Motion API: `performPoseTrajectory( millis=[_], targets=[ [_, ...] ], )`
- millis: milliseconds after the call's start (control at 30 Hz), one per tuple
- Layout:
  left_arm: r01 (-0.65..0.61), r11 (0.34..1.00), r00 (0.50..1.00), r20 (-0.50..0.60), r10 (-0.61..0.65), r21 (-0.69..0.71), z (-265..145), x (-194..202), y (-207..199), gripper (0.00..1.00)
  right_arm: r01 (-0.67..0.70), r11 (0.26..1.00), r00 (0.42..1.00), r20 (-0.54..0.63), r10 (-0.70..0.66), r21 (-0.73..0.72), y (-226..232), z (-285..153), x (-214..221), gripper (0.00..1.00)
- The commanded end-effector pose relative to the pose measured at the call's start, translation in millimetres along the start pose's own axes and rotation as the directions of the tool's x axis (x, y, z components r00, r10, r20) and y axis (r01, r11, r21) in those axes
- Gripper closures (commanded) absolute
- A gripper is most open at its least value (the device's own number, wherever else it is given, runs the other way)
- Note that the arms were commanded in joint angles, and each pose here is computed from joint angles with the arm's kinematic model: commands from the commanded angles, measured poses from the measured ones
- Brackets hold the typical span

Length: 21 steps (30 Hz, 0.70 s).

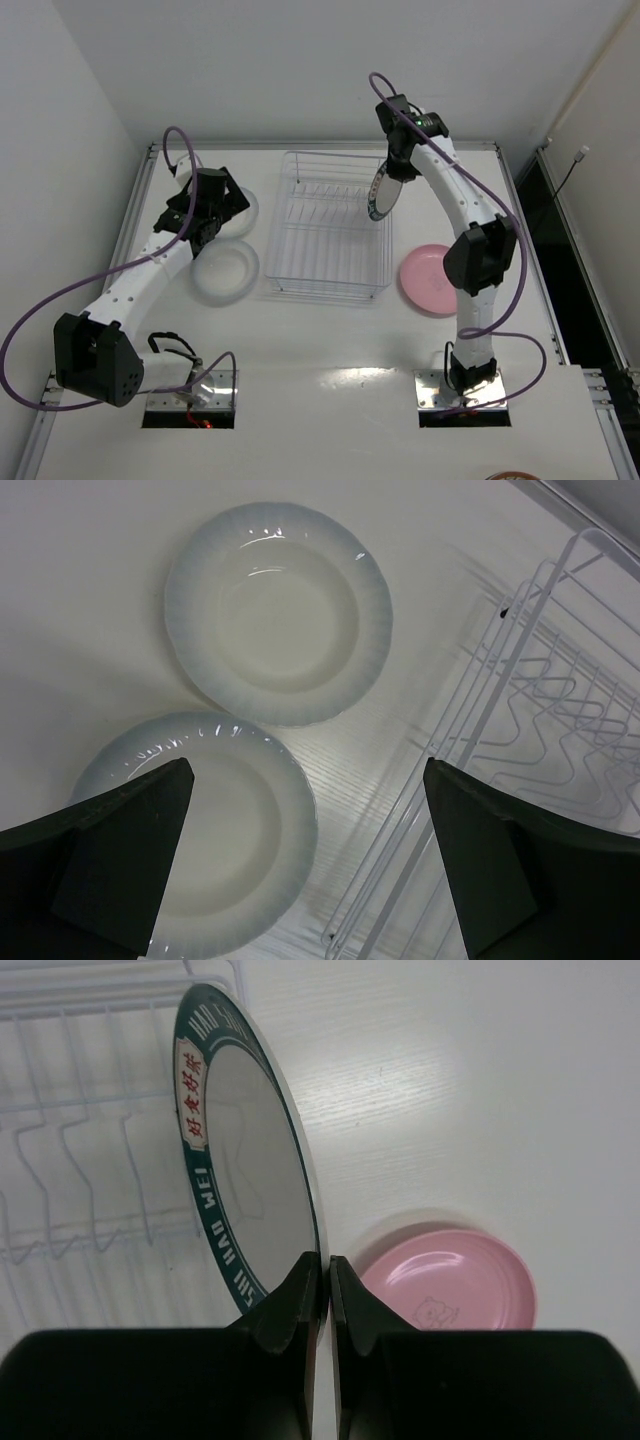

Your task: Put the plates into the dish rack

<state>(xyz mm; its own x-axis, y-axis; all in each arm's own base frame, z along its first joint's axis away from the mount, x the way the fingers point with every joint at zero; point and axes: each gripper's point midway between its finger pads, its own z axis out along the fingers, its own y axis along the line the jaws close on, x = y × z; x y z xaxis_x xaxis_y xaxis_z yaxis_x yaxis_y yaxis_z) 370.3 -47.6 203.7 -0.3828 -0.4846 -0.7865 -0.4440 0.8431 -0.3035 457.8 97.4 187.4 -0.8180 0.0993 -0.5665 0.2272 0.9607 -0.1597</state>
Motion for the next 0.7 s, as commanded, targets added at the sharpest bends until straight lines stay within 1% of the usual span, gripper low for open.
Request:
performPoseTrajectory(
  millis=[0, 67, 167, 200, 267, 367, 400, 533, 667],
  targets=[
    [0.024, 1.0, 0.997, 0.067, -0.025, 0.013, -11.1, -25.4, -2.1, 0.0, 0.039, 0.999, 0.999, -0.011, -0.039, -0.009, 11.1, -0.1, 1.3, 1.0],
    [0.024, 1.0, 0.997, 0.067, -0.025, 0.013, -11.1, -25.4, -2.1, 0.0, 0.053, 0.999, 0.998, -0.039, -0.053, 0.003, 10.9, 6.5, 9.3, 1.0],
    [0.024, 1.0, 0.997, 0.067, -0.025, 0.013, -11.1, -25.4, -2.1, 0.0, 0.067, 0.998, 0.996, -0.055, -0.067, -0.009, 15.4, 7.6, 17.6, 0.94],
    [0.024, 1.0, 0.997, 0.067, -0.025, 0.013, -11.1, -25.4, -2.1, 0.0, 0.071, 0.997, 0.996, -0.05, -0.072, -0.024, 16.2, 5.5, 17.9, 0.91],
    [0.021, 1.0, 0.998, 0.061, -0.021, 0.007, -9.9, -21.9, -0.1, 0.0, 0.067, 0.997, 0.997, -0.028, -0.068, -0.048, 18.8, 2.9, 14.8, 0.87],
    [0.029, 0.999, 0.998, 0.055, -0.03, 0.015, -10.1, -20.9, -1.8, 0.0, 0.075, 0.988, 0.997, -0.025, -0.079, -0.132, 29.0, -3.3, 18.3, 0.86],
    [0.033, 0.999, 0.998, 0.061, -0.034, 0.02, -9.9, -22.6, -3.2, 0.0, 0.079, 0.987, 0.995, -0.042, -0.086, -0.14, 31.3, 1.1, 24.6, 0.84],
    [0.029, 0.999, 0.998, 0.055, -0.03, 0.015, -8.7, -19.2, -1.2, 0.0, 0.099, 0.977, 0.994, -0.023, -0.105, -0.187, 42.5, -8.3, 26.2, 0.74],
    [0.029, 0.999, 0.998, 0.055, -0.03, 0.015, -8.7, -19.2, -1.2, 0.0, 0.099, 0.968, 0.995, -0.009, -0.104, -0.231, 49.0, -13.8, 22.7, 0.72]
  ],
)
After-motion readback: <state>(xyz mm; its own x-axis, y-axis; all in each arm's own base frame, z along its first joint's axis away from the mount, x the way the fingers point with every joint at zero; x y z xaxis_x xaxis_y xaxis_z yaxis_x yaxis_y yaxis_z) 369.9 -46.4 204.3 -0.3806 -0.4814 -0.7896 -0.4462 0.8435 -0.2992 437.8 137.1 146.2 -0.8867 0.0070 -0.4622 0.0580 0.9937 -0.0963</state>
